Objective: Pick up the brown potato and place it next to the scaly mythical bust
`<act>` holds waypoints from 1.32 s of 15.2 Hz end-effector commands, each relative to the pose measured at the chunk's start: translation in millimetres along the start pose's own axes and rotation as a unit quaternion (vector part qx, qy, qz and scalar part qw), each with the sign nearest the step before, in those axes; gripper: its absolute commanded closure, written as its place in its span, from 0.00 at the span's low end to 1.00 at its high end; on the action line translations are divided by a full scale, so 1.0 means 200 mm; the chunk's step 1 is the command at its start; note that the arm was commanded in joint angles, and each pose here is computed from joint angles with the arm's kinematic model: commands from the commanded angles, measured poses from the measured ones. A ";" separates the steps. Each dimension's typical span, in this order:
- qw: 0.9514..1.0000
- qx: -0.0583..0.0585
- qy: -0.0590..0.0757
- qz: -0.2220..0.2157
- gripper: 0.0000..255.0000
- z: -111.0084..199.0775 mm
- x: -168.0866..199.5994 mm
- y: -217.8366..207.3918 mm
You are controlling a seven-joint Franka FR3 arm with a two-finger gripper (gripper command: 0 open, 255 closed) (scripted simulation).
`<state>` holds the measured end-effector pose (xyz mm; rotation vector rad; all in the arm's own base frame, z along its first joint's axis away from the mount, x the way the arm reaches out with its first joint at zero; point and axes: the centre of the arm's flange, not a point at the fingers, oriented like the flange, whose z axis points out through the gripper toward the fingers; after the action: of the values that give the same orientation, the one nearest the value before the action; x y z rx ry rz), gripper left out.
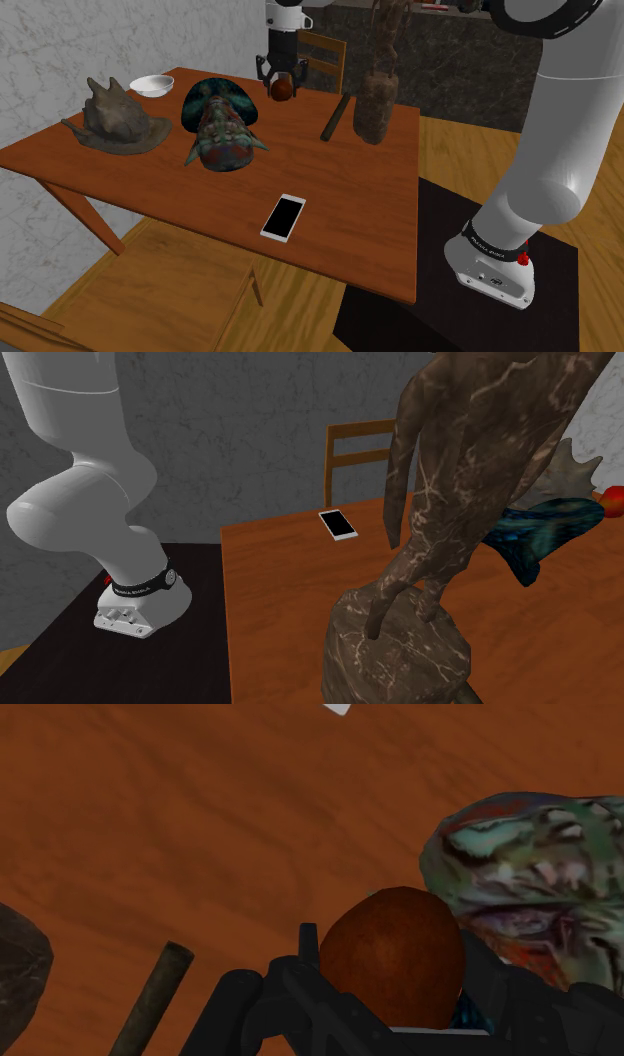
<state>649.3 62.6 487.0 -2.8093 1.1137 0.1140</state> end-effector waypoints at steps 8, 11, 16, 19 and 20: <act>1.000 0.000 0.000 0.000 1.00 0.23 0.03 0.02; 1.000 0.000 0.000 0.000 1.00 0.31 0.04 0.02; 1.000 0.000 0.000 0.000 1.00 0.44 0.05 0.04; 1.000 0.000 0.000 0.000 1.00 0.52 0.06 0.04; 1.000 0.000 0.000 0.000 1.00 0.54 0.06 0.04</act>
<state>649.1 63.7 382.2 -2.8094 1.1137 0.1141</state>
